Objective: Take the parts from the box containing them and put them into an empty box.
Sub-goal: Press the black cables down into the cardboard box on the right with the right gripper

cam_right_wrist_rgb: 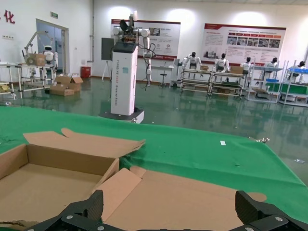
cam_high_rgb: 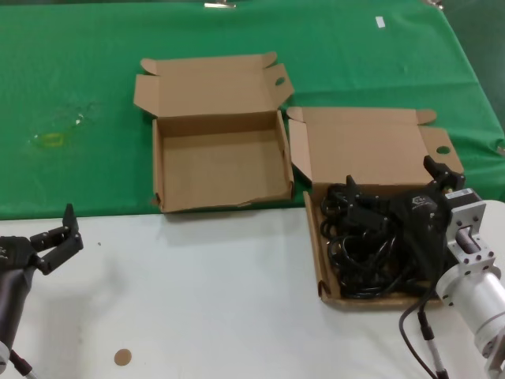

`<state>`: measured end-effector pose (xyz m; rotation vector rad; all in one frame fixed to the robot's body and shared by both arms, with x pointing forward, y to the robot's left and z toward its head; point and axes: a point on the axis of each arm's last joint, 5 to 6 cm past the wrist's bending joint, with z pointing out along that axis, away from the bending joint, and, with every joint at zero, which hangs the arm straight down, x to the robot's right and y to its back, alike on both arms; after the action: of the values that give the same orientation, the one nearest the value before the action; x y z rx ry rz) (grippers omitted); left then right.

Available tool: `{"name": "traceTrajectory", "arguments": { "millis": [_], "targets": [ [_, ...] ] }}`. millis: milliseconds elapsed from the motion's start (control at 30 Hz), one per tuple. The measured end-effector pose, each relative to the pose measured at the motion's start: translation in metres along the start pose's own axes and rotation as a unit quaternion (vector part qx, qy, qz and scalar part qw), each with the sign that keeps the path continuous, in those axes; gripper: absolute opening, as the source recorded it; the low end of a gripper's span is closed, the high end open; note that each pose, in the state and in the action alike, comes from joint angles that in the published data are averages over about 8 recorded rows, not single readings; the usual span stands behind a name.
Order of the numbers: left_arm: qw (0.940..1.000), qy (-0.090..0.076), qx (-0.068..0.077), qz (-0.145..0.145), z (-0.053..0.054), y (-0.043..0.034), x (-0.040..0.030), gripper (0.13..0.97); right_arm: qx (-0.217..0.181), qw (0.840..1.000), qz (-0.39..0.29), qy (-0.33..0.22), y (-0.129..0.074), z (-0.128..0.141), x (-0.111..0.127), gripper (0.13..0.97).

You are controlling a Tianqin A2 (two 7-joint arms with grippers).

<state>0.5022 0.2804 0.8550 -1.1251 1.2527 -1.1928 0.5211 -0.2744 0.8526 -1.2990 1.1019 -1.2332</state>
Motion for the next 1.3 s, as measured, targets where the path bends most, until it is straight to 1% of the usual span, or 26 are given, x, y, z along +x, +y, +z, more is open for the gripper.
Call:
{"name": "traceTrajectory", "arguments": {
  "millis": [1133, 1300],
  "targets": [
    [1.0000, 0.000, 0.000, 0.000, 0.0000, 0.0000, 0.0000, 0.966, 0.000, 1.000, 0.000, 0.000, 0.0000, 0.0000, 0.0000, 0.966],
    [1.0000, 0.000, 0.000, 0.000, 0.0000, 0.0000, 0.0000, 0.941, 0.000, 1.000, 0.000, 0.000, 0.0000, 0.0000, 0.0000, 0.966]
  ]
}}
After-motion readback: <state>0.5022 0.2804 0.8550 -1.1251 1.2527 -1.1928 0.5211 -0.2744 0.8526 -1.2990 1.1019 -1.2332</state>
